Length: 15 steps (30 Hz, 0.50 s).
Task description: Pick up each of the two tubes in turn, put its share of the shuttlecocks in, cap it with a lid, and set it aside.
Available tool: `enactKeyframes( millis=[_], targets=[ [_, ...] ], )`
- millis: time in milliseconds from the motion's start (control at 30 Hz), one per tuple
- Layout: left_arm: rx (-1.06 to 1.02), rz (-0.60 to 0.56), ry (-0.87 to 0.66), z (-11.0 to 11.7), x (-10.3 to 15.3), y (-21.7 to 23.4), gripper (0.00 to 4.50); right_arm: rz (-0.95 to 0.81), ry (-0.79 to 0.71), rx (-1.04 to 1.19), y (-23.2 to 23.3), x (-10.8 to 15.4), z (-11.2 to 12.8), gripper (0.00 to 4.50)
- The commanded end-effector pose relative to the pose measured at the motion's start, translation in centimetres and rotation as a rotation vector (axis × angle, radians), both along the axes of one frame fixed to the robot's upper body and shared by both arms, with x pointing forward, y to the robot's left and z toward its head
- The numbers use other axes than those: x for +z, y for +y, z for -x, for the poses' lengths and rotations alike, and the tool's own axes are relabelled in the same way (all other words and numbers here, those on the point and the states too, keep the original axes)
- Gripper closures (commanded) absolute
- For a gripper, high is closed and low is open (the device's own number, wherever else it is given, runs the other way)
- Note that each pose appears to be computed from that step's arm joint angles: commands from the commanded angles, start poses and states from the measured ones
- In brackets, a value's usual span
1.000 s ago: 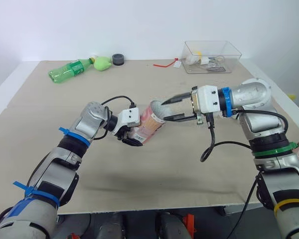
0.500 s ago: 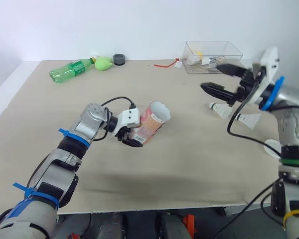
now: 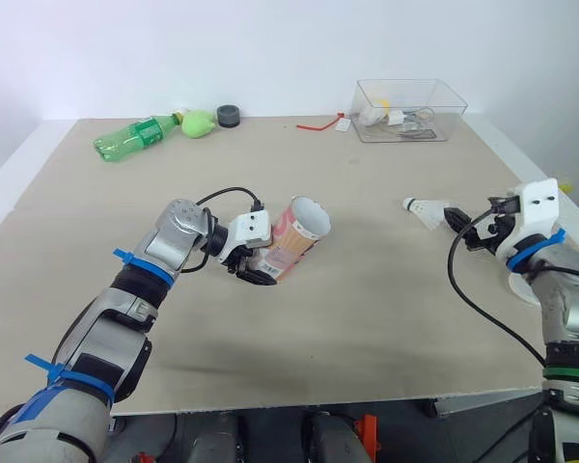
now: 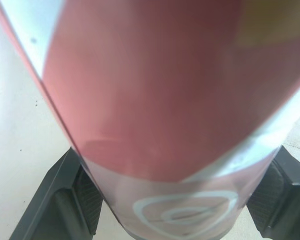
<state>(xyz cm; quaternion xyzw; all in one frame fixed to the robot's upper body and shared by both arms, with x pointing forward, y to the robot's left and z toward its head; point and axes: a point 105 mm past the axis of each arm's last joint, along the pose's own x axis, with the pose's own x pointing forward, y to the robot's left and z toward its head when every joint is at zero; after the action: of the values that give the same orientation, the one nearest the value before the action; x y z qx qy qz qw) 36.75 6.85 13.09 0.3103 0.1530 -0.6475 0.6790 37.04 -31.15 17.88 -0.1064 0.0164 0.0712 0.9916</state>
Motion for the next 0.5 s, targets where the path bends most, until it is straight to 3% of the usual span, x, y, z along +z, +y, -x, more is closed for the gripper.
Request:
enactKeyframes(
  millis=[33,500],
  targets=[
    [-0.019,-0.011,-0.004,0.2,0.1,-0.2,1.35,-0.002,-0.023,0.043,1.4,0.2,-0.8,0.05],
    [-0.001,-0.007,0.008,0.8,0.1,0.4,1.35,-0.128,0.021,-0.073,2.7,-1.3,-5.2,0.05]
  ],
)
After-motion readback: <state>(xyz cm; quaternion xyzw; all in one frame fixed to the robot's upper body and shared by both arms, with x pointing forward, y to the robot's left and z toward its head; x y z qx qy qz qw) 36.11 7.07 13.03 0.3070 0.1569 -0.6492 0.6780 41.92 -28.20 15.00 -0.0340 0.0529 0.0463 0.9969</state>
